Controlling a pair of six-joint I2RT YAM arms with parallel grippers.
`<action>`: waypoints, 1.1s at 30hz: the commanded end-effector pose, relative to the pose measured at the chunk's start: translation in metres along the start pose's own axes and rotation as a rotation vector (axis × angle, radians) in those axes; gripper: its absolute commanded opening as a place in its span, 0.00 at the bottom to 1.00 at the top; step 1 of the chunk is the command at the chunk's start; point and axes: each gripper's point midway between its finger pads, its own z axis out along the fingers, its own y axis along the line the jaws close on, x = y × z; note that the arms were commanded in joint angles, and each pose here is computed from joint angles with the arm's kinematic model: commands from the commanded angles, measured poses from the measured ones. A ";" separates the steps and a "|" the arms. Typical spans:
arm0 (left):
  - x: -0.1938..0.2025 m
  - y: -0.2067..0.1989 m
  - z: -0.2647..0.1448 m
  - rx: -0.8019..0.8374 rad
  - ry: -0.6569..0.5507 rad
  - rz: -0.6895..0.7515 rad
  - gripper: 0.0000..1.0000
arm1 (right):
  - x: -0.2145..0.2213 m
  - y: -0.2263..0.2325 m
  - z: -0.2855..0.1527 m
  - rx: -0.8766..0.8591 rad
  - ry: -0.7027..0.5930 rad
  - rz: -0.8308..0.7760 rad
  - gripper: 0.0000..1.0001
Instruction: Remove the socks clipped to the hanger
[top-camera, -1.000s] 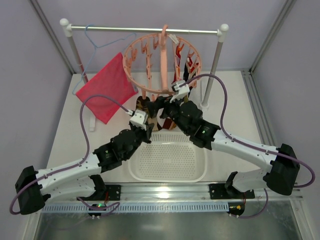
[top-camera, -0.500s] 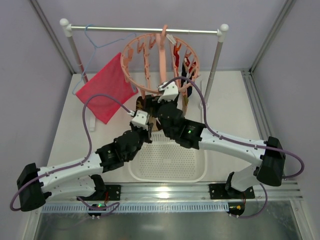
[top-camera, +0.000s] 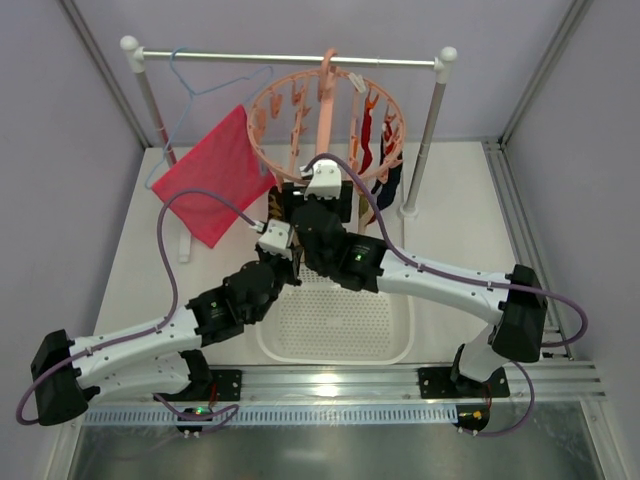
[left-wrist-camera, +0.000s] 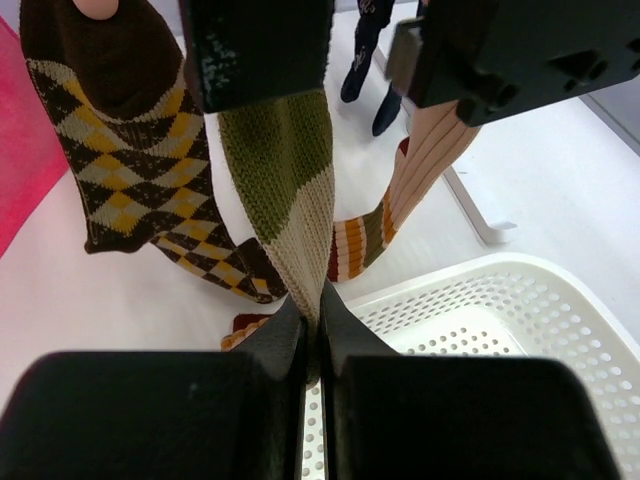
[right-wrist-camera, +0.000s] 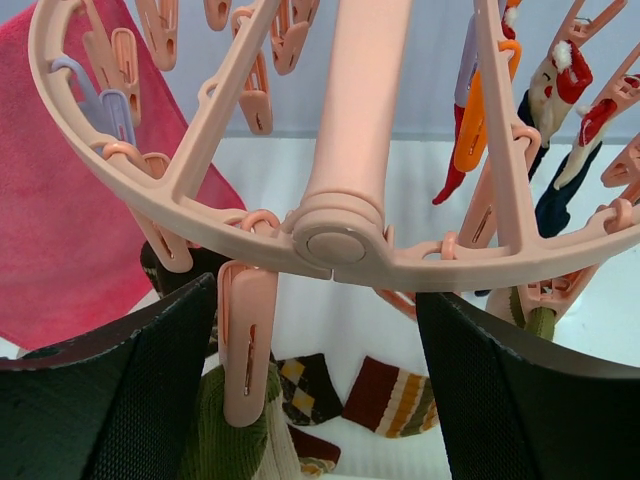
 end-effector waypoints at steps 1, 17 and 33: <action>-0.003 0.000 -0.002 -0.003 -0.004 0.011 0.00 | -0.021 -0.006 -0.001 0.071 -0.035 -0.002 0.81; -0.002 -0.006 -0.006 -0.088 -0.017 0.097 0.00 | -0.019 -0.004 0.003 0.163 -0.029 -0.084 0.79; -0.001 -0.035 -0.009 -0.056 -0.016 0.165 0.00 | -0.010 0.013 -0.001 0.104 0.001 -0.102 0.87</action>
